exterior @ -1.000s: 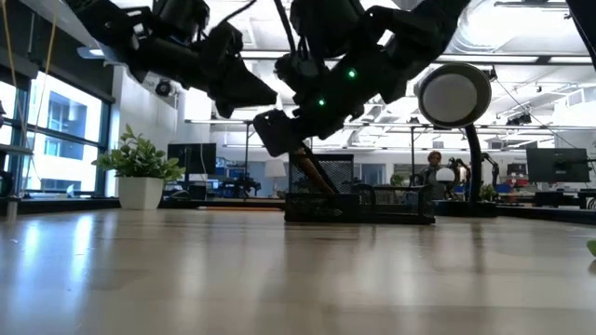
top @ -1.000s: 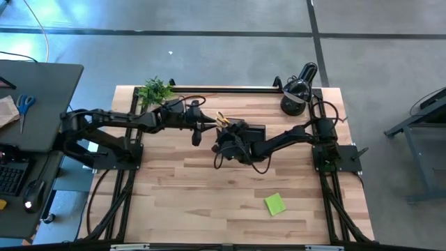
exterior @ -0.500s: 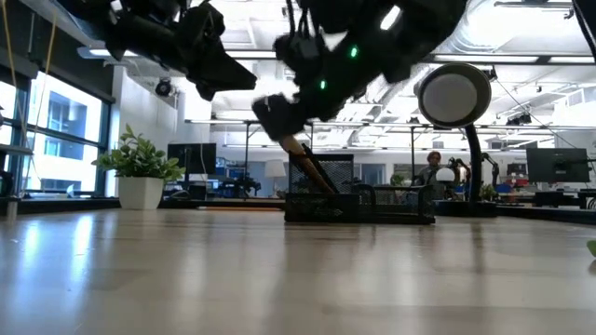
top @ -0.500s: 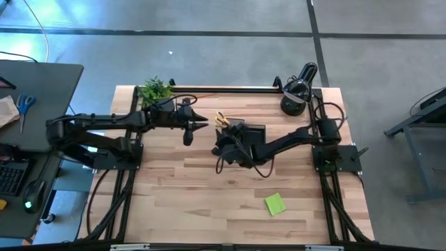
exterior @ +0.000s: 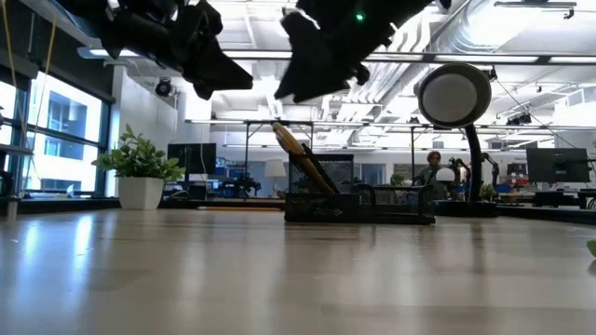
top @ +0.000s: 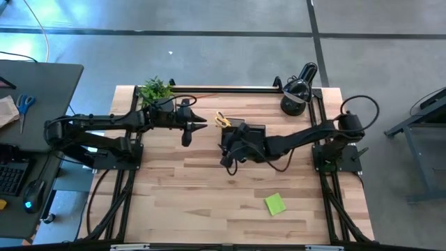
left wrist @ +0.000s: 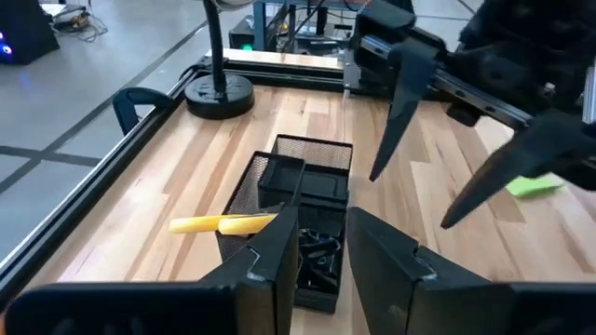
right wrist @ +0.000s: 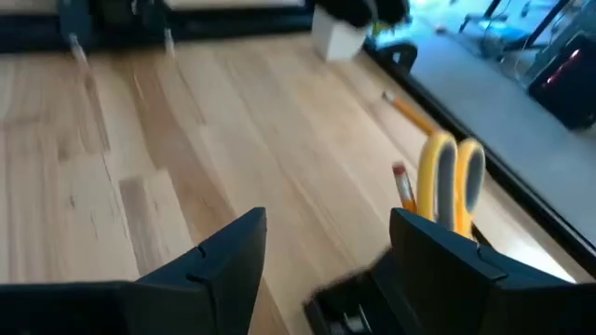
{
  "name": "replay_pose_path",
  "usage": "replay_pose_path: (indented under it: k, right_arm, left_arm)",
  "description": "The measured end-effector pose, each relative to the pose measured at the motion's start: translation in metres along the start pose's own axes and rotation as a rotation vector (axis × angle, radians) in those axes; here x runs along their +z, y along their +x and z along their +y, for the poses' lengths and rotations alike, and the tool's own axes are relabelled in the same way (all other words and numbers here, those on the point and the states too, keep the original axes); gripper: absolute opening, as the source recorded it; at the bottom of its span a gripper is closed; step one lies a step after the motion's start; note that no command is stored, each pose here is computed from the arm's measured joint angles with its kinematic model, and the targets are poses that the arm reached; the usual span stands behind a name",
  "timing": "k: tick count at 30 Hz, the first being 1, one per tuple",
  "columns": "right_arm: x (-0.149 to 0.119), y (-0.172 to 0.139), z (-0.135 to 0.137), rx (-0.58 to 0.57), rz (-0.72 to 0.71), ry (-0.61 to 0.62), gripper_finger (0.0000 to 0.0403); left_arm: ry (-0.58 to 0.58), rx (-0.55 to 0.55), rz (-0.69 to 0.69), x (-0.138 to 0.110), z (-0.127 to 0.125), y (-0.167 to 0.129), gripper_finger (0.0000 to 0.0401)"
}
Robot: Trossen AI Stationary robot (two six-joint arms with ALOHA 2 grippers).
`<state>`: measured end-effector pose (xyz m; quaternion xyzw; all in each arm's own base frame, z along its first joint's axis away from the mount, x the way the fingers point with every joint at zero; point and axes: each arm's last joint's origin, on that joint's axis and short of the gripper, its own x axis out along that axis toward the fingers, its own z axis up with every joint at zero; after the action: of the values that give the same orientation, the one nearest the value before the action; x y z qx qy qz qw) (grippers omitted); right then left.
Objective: Pick and place office supplies into organizer
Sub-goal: Put the orange pencil into the desk organizer
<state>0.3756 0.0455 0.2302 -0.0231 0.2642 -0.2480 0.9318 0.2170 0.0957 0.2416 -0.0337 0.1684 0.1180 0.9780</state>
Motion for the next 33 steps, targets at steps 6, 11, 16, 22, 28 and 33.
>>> replay_pose_path:
  k: [6,11,16,22,28,33]
  right_arm:
    - [0.000,0.000,-0.005,0.047,0.032,-0.006,0.0224]
    - [0.002,0.001,-0.009,0.103,0.046,0.004,0.0224]
    - [0.006,-0.015,-0.016,0.143,0.069,0.027,0.0224]
    - [-0.021,-0.044,-0.035,0.147,-0.030,0.129,0.0224]
    - [-0.074,-0.058,-0.057,0.104,-0.248,0.309,0.0224]
    - [-0.085,-0.059,-0.066,0.109,-0.405,0.309,0.0224]
  left_arm:
    - [0.046,-0.086,0.003,-0.001,-0.002,0.000,0.0083]
    - [0.053,-0.105,0.020,-0.001,-0.004,-0.007,0.0083]
    - [0.057,-0.104,0.018,0.003,-0.007,-0.022,0.0083]
    - [0.117,-0.087,0.027,-0.004,-0.007,-0.027,0.0083]
    - [0.099,-0.059,-0.067,-0.024,-0.004,-0.018,0.0083]
    - [0.040,-0.005,-0.186,-0.013,0.006,-0.022,0.0083]
